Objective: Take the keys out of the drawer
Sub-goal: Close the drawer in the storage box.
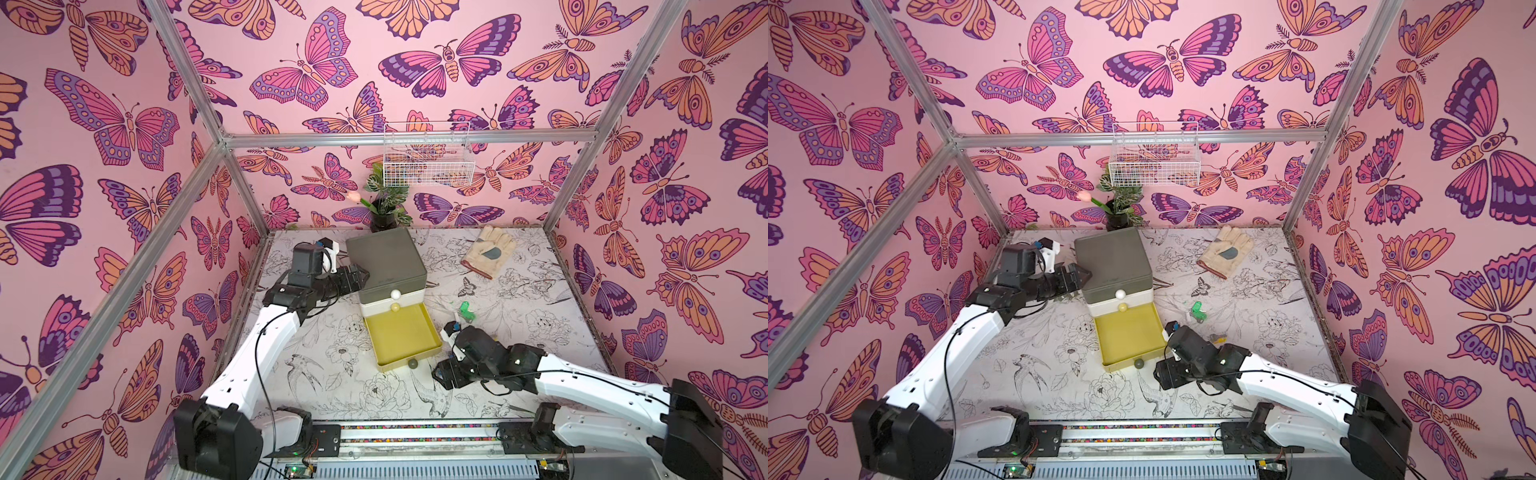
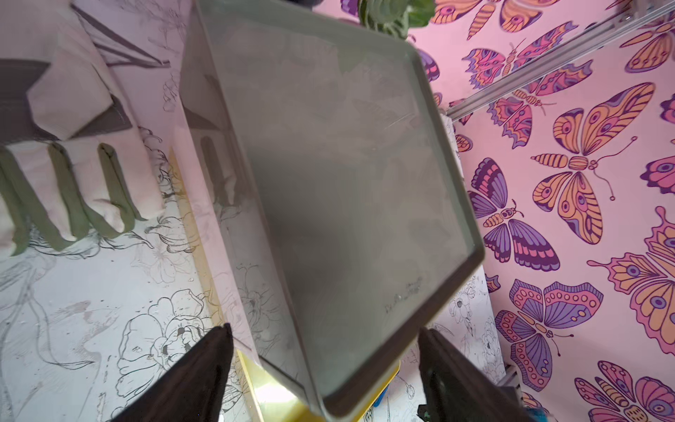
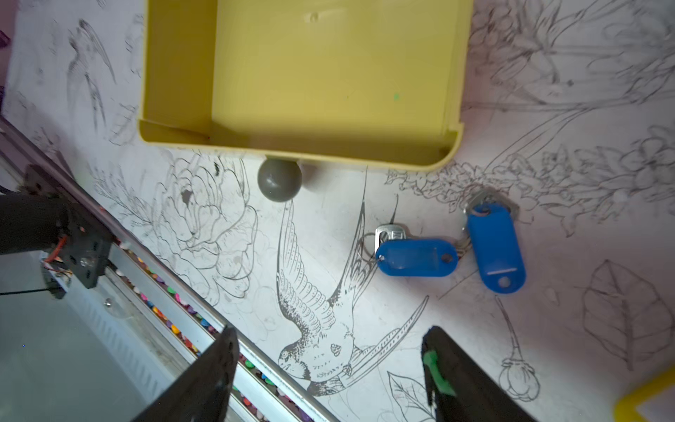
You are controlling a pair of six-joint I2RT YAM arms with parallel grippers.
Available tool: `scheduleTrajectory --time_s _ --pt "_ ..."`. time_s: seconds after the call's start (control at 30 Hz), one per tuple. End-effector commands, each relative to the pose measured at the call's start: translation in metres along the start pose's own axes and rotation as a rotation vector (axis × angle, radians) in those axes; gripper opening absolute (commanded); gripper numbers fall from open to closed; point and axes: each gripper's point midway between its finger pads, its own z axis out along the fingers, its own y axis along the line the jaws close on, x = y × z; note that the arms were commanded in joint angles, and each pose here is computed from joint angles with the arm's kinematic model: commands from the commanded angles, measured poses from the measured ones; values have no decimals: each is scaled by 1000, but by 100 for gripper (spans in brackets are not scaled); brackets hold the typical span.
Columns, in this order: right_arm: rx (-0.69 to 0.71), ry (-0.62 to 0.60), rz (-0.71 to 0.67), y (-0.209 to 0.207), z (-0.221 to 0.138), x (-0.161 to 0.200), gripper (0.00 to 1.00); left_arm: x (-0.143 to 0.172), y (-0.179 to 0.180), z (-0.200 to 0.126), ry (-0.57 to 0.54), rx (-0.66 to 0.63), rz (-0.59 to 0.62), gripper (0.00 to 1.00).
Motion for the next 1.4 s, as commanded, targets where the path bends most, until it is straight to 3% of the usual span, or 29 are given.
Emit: scheduleTrajectory --time_s 0.0,0.2,0.53,0.93,1.13,1.23,1.33,1.37 --pt "11 -85 21 8 23 -25 81 16 8 23 93 3 8 85" --pt "3 -73 -21 27 68 -50 81 30 17 36 164 -12 -6 84" --pt "78 -140 -53 16 84 -104 82 49 27 47 242 -21 -24 84" --pt "136 -343 -35 -21 92 -201 83 61 32 49 281 -29 -41 84" --pt "155 -496 30 -28 91 -221 87 65 33 45 286 -35 -46 84" --pt "80 -605 90 -24 89 -230 90 68 35 46 294 -41 -52 84" --pt "17 -626 145 -19 92 -230 100 69 37 47 296 -47 -57 84" --pt "-1 -640 168 -19 92 -232 99 69 37 47 298 -45 -59 84"
